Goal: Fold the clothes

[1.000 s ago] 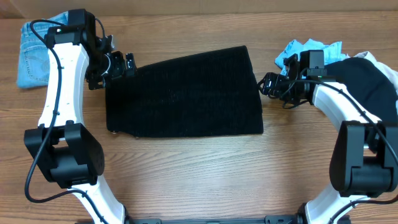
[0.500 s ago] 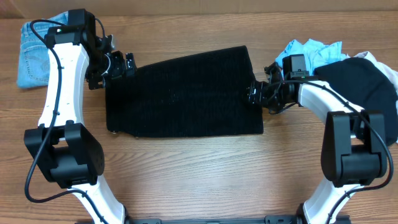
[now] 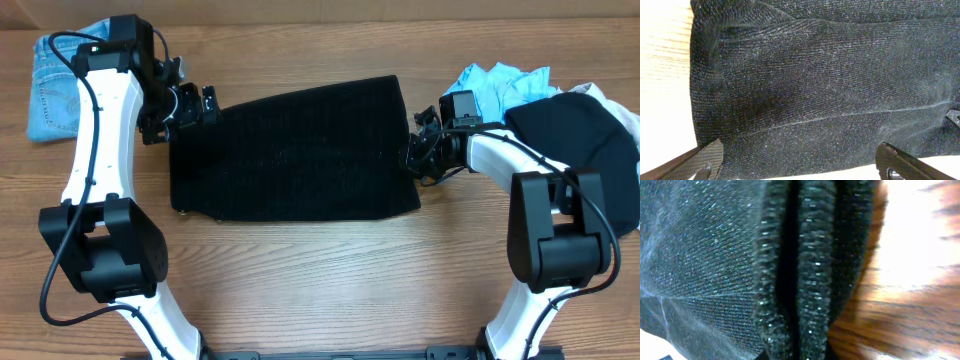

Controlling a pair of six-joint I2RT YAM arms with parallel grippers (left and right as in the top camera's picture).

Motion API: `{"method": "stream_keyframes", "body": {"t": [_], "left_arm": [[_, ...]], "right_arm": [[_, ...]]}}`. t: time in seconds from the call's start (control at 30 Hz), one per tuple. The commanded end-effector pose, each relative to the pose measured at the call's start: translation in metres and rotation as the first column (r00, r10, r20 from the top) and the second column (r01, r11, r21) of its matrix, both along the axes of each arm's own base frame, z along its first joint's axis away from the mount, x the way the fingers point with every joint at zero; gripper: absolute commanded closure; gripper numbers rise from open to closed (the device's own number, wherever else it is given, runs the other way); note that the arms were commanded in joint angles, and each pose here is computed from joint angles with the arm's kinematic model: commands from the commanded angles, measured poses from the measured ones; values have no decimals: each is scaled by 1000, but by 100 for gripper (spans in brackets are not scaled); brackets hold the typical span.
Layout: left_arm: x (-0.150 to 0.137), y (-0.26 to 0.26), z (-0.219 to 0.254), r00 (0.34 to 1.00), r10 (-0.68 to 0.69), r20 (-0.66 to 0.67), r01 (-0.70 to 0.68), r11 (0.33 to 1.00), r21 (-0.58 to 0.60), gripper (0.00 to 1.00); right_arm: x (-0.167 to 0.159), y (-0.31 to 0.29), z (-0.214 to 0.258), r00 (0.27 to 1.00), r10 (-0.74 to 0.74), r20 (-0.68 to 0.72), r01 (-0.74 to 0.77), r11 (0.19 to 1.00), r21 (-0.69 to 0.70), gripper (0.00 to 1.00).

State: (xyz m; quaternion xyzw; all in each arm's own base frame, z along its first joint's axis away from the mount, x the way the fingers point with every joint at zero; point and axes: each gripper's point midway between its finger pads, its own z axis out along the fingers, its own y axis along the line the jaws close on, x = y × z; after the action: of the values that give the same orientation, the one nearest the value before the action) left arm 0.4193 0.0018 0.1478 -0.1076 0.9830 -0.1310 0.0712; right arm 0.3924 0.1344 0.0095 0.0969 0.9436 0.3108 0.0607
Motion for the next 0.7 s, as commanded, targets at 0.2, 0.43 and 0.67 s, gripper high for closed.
{"method": "stream_keyframes", "body": {"t": [0.2,0.43,0.67], "left_arm": [[-5,-6,-4,998,-56,-14,55,998,-24,0],[-5,-10,-3,998,-62,-9,61,997,-48,0],[-5,-10,-3,998,-62,-9,61,997,-48,0]], "right_arm": [[-4,-112,33,922,-386,-12,369,888,-274,96],[-9,-131,103,905,-381,191,425,838,-343,96],[-13,-37,125,950,-119,290,218,915,-340,96]]}}
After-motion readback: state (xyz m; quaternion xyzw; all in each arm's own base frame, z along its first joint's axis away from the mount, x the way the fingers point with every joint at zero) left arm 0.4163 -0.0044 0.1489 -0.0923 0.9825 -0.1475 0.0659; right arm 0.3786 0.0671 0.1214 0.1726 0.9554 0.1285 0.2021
